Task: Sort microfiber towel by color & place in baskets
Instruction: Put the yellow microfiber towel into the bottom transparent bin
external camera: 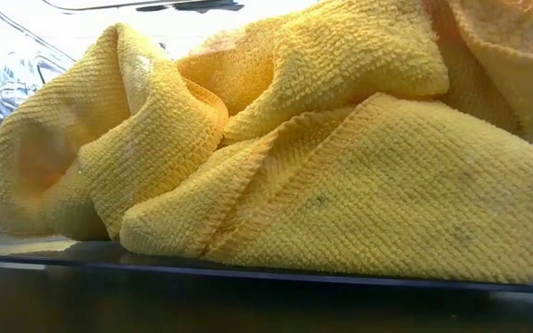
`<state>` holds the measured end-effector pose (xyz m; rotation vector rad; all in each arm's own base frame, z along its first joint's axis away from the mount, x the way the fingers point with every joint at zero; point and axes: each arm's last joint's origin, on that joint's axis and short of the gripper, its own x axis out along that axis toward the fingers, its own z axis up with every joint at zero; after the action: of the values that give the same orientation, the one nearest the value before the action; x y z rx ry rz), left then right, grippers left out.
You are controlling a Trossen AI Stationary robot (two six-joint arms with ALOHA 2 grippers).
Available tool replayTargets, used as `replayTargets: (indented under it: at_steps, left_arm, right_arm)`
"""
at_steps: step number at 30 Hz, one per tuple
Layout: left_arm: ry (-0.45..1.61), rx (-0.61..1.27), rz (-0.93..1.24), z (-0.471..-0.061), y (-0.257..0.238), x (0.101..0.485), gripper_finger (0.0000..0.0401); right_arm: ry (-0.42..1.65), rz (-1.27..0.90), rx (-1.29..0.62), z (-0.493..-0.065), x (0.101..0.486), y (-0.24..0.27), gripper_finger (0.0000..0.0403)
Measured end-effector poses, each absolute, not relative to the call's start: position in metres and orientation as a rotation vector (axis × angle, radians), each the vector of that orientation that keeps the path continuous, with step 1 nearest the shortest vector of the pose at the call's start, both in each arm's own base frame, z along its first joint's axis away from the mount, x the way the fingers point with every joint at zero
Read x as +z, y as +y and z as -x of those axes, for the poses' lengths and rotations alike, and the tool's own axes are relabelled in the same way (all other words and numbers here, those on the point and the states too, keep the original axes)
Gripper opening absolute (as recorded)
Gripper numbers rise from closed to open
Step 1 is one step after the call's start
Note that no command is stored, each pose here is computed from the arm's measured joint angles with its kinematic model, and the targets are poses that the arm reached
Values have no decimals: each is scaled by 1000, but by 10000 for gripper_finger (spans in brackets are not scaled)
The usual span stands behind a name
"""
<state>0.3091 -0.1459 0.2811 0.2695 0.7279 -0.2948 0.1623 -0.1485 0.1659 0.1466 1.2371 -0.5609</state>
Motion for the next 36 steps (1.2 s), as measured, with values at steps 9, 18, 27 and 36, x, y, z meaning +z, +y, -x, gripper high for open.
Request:
replayTargets:
  at_steps: [9,18,27,36]
  left_arm:
    - [734,-292,-264,-309,-146,281,231]
    - [739,-271,-280,-308,-147,280,231]
    - [785,-146,-351,-301,-135,283,231]
    - [671,55,-361,-278,-110,322,231]
  right_arm:
    - [1226,-215,-607,-163,163,-150,13]
    - [1122,-213,-646,-160,182,-144,2]
    - [833,-151,-636,-148,238,-118,1]
    - [454,-79,-440,-141,311,-81,0]
